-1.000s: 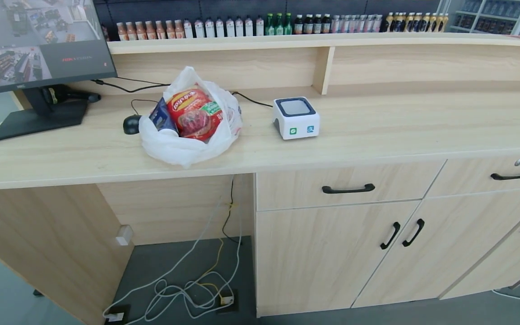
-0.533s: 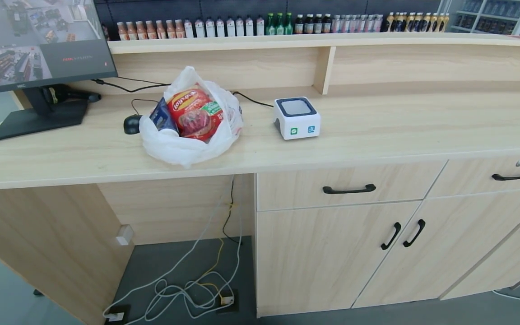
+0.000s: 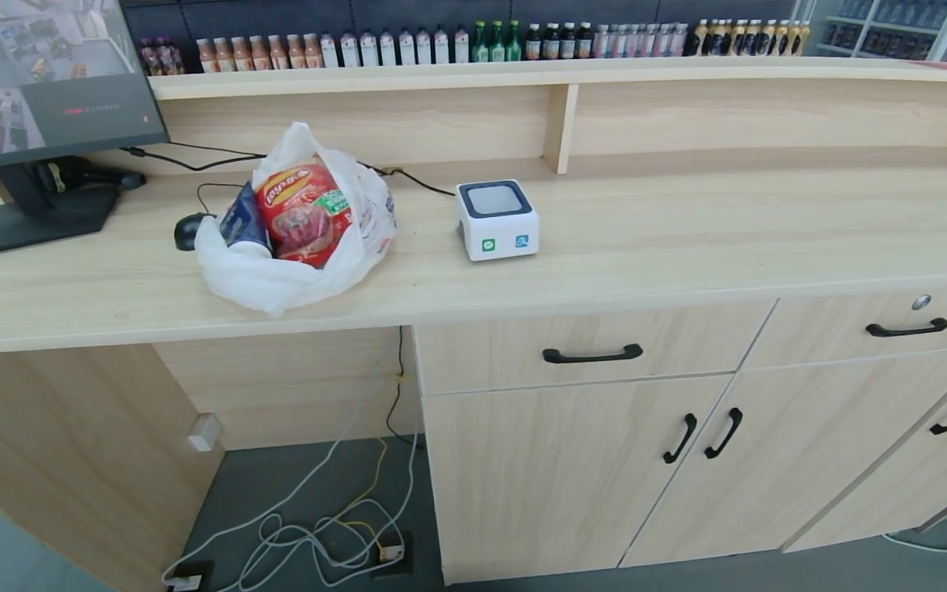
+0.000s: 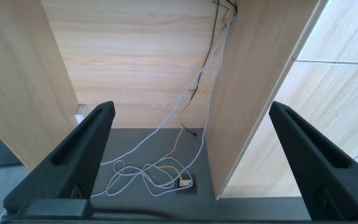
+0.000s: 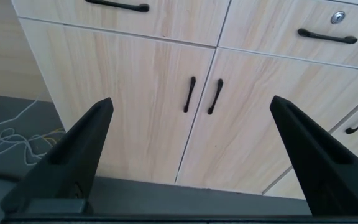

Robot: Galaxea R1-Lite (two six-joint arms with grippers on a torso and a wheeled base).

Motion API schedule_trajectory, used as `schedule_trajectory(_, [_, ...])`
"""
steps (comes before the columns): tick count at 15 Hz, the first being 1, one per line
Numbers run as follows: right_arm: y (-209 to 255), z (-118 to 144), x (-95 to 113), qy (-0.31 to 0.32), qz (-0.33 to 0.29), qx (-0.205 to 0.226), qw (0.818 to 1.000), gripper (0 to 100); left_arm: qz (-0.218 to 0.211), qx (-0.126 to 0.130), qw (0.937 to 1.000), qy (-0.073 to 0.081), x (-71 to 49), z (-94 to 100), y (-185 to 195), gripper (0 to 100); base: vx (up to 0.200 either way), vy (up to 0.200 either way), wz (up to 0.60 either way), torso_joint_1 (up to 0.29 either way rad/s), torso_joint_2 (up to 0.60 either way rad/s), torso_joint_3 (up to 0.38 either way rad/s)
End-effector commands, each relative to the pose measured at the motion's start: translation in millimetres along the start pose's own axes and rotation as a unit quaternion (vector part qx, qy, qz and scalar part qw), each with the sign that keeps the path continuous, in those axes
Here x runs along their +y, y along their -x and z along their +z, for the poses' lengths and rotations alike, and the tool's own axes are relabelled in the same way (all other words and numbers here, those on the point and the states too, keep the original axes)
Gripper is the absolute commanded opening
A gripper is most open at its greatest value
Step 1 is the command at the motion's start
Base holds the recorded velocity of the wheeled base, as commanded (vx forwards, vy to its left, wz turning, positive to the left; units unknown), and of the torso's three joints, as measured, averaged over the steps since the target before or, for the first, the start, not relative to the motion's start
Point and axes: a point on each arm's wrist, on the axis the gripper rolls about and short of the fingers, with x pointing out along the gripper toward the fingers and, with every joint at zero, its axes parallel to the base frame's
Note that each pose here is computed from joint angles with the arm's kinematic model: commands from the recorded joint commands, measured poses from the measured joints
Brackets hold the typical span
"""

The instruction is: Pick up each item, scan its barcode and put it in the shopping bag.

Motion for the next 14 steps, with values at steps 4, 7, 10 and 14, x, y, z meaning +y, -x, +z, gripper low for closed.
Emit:
schedule_trajectory(4, [-0.1, 0.0, 0.0, 0.0, 0.0, 0.0, 1.0, 100, 0.0, 0.0, 1.0, 0.0, 0.0, 0.0, 0.0, 100, 0.0, 0.0, 0.0, 0.0, 0.0, 0.0])
schedule_trajectory(7, [-0.1, 0.0, 0.0, -0.001, 0.0, 0.0, 1.0, 100, 0.0, 0.0, 1.0, 0.0, 0.0, 0.0, 0.0, 100, 0.0, 0.0, 0.0, 0.0, 0.0, 0.0])
schedule_trajectory(10, [-0.1, 0.0, 0.0, -0.011, 0.0, 0.0, 1.0, 100, 0.0, 0.0, 1.0, 0.0, 0.0, 0.0, 0.0, 100, 0.0, 0.0, 0.0, 0.0, 0.0, 0.0])
schedule_trajectory(14, [-0.1, 0.0, 0.0, -0.025, 0.0, 0.0, 1.0, 100, 0.0, 0.0, 1.0, 0.0, 0.0, 0.0, 0.0, 100, 0.0, 0.0, 0.0, 0.0, 0.0, 0.0])
